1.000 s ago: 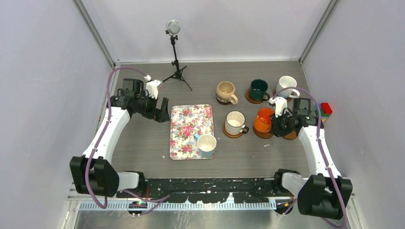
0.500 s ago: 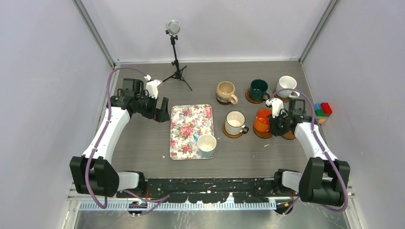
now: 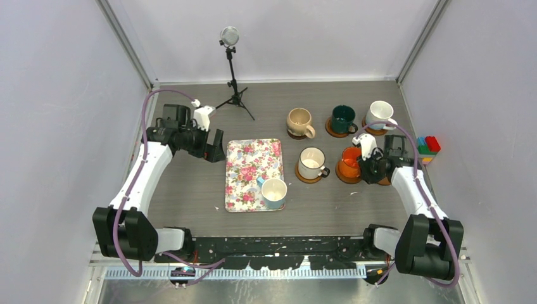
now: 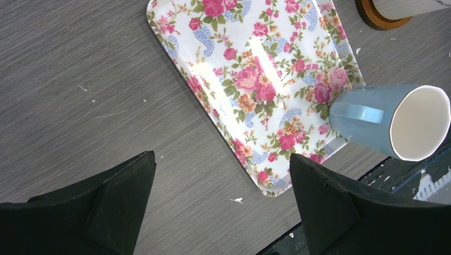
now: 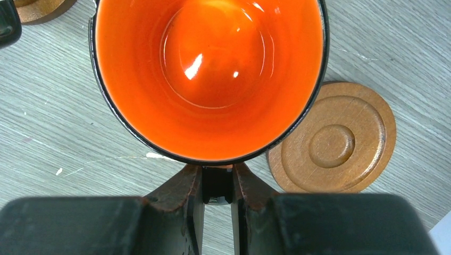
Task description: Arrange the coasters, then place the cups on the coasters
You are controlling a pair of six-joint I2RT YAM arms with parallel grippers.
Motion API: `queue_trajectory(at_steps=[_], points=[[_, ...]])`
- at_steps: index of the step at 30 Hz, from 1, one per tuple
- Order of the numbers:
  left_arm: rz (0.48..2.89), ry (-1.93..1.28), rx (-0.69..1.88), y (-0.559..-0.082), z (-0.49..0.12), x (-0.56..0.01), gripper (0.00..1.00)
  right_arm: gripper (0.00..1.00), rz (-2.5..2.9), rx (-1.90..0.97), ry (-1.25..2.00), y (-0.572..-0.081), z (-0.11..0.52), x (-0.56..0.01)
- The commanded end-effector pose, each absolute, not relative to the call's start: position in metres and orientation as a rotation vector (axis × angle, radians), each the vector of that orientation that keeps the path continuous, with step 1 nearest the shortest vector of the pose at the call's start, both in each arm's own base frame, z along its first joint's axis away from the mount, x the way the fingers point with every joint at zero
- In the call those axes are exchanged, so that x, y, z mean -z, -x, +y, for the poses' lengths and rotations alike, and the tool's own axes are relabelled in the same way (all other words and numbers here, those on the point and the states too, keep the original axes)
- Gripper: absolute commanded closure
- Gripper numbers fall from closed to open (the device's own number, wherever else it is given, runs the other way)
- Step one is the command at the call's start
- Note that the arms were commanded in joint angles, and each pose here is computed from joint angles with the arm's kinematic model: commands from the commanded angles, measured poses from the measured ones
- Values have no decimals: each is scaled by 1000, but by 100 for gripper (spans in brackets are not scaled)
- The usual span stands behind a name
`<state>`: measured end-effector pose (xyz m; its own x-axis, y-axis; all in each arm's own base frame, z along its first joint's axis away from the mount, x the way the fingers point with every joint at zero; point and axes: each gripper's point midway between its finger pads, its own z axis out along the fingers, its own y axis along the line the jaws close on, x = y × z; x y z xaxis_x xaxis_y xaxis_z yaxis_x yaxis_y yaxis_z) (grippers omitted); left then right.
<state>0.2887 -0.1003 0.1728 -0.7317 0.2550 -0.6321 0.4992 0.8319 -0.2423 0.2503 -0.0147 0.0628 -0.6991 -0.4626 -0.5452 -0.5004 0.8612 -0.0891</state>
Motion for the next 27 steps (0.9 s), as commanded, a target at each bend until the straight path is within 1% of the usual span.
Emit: queue_trajectory(at_steps=[1, 13, 14, 17, 22, 23, 27], points=[[2353, -555, 553, -298, -104, -185, 0, 99, 2431, -73, 726, -253, -19, -70], [2362, -551, 553, -298, -104, -184, 0, 100, 2476, -263, 720, -257, -1, -63], [2363, -551, 551, -298, -103, -183, 0, 98, 2479, -264, 719, -258, -1, -63], [2367, -552, 544, -298, -102, -182, 0, 89, 2494, -244, 729, -256, -5, -64], [2372, -554, 551, -299, -103, -181, 0, 80, 2516, -213, 763, -246, -9, -62], [2369, -555, 553, -299, -103, -182, 0, 76, 2518, -206, 769, -244, -10, -61], [2374, -554, 561, -299, -104, -181, 0, 55, 2526, -185, 769, -239, -13, -65]])
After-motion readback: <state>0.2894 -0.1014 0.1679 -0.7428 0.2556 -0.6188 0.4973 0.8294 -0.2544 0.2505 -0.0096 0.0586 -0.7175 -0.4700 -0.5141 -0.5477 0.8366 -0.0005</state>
